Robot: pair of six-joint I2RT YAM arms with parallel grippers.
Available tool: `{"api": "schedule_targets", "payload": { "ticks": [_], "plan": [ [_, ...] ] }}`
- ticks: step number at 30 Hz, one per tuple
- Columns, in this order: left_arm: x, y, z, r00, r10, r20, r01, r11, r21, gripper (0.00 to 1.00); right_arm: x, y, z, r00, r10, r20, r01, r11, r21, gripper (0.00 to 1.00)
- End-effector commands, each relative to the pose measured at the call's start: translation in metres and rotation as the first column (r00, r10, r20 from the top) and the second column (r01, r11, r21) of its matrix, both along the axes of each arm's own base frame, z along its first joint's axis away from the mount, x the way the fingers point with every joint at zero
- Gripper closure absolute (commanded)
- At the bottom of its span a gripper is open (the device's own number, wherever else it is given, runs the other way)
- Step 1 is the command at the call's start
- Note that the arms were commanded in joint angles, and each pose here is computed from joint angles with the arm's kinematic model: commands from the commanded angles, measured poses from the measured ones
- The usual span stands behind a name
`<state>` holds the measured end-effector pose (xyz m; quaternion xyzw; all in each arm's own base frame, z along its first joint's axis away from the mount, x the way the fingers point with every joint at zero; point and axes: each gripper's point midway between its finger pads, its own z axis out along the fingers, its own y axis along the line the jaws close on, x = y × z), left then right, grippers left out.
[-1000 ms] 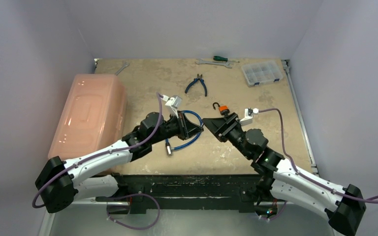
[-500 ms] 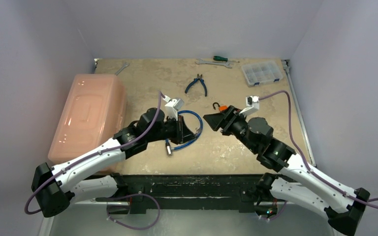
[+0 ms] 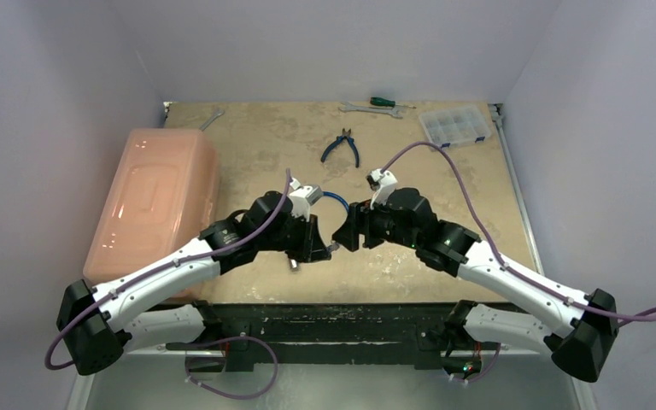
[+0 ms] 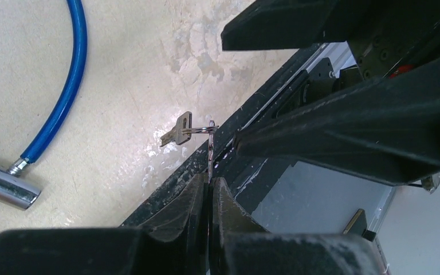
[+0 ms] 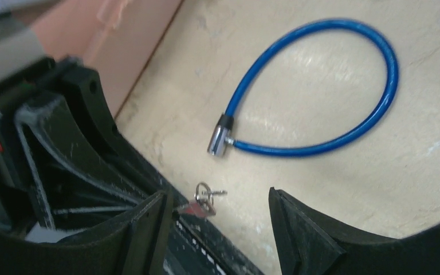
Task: Unlock with the key
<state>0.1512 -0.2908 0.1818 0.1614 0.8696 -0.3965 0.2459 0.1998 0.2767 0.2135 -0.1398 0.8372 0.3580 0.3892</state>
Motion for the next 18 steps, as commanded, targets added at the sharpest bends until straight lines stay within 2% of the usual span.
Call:
{"api": "schedule_targets", "payload": {
  "ticks": [1, 10, 18],
  "plan": [
    [0.000, -0.003, 0.005, 0.999, -0.042, 0.021, 0.042, 0.999, -0.003, 1.00, -0.017, 0.011, 0.009, 0.988, 0.151, 0.028, -0.151, 0.988, 0.001, 0.32],
    [-0.001, -0.008, 0.001, 0.998, -0.064, 0.006, 0.064, 0.998, -0.006, 1.00, -0.017, 0.014, -0.014, 0.984, 0.176, -0.019, -0.176, 0.983, -0.049, 0.33],
    [-0.002, -0.009, 0.001, 0.997, -0.072, 0.003, 0.072, 0.997, -0.008, 1.00, -0.004, 0.011, -0.036, 0.993, 0.105, -0.053, -0.110, 0.987, -0.113, 0.36]
  ]
}}
